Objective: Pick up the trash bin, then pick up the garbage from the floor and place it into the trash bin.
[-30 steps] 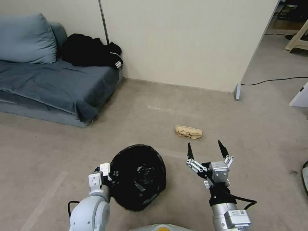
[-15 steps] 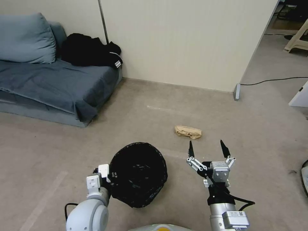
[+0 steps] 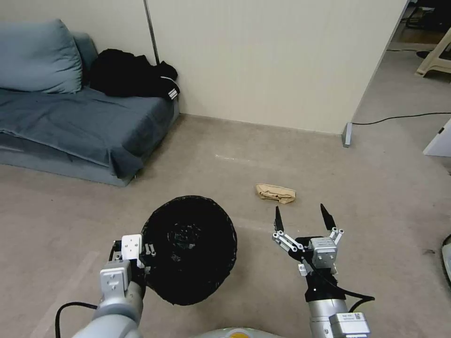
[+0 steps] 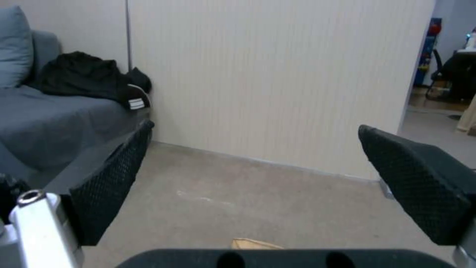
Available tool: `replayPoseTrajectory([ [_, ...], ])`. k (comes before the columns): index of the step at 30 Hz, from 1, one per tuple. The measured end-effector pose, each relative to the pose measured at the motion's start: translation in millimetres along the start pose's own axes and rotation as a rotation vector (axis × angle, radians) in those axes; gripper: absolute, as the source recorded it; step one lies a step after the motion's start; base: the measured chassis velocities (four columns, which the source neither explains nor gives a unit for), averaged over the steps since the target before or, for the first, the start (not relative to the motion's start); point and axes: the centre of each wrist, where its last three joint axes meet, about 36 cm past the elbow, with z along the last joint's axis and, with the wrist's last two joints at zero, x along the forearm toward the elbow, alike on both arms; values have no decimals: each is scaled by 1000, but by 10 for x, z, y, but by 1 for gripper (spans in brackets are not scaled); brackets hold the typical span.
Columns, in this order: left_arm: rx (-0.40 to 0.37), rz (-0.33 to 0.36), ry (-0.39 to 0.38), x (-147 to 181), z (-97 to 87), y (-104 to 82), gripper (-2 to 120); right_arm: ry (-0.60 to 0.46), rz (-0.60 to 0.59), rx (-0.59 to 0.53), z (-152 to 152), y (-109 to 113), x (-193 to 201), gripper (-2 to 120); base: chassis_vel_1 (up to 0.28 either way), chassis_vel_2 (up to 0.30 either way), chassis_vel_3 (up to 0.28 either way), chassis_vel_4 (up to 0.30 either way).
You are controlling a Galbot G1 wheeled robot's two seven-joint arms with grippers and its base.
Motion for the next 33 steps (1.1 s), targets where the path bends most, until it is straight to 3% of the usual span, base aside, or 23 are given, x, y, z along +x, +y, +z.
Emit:
replayPoseTrajectory([
  [17,9,14,-12,13,-7,-60,0,6,-22,10,50,-16,4,100,-14,18,11,-13],
  [33,16,21,-23,37,-41,-81,0,-1,-22,17,63,-29,6,100,-154,166,162,-164],
])
